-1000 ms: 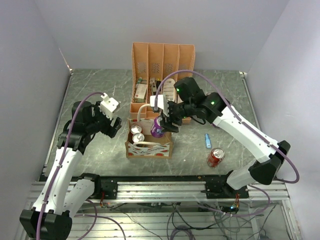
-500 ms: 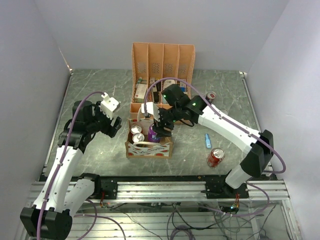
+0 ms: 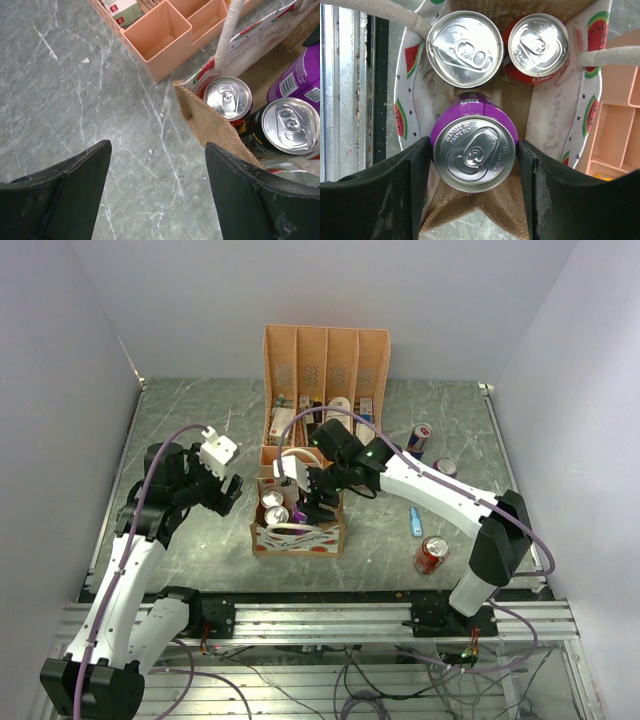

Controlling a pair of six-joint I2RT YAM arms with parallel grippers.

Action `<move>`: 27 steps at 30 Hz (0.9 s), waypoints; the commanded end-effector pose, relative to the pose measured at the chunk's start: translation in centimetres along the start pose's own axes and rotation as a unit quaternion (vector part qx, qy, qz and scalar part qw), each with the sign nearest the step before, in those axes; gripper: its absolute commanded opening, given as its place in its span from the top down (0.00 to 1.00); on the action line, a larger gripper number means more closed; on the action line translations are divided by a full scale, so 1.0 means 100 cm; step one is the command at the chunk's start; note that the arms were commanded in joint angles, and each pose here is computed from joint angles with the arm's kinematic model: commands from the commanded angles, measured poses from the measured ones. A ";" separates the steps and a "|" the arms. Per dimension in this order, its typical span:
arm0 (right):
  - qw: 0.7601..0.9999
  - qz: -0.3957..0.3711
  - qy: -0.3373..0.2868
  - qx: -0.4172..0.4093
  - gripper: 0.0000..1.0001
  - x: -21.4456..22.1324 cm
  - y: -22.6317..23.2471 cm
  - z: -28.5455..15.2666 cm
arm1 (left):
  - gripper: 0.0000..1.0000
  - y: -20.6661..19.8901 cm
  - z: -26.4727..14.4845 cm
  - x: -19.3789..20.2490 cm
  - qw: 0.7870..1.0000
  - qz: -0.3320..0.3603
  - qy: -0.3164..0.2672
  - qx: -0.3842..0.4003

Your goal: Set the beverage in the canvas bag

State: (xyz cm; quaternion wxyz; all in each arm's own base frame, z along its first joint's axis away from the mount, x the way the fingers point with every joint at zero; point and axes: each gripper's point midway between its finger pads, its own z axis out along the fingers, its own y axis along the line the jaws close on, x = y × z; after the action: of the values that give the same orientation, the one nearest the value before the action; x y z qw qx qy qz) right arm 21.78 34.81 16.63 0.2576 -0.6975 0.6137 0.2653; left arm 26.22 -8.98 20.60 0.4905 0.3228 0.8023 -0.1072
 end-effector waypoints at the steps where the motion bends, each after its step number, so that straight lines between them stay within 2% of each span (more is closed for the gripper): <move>1: 1.000 -0.019 -0.018 0.005 1.00 -0.014 -0.004 0.008 | 0.12 0.008 -0.001 -0.003 1.000 -0.004 -0.010 -0.021; 21: 0.999 -0.026 0.027 0.005 1.00 0.011 0.007 0.045 | 0.08 0.029 0.002 0.001 0.997 -0.029 0.005 -0.076; 27: 0.999 -0.025 0.040 0.002 0.93 0.018 0.009 0.051 | 0.08 0.030 0.002 0.001 0.997 -0.028 0.005 -0.077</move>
State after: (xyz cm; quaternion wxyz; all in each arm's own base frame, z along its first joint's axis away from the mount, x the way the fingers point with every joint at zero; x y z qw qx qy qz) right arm 20.92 36.07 11.84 0.2329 -0.7213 0.6126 0.2241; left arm 27.37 -7.14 19.96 0.4875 0.2732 0.8265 -0.0678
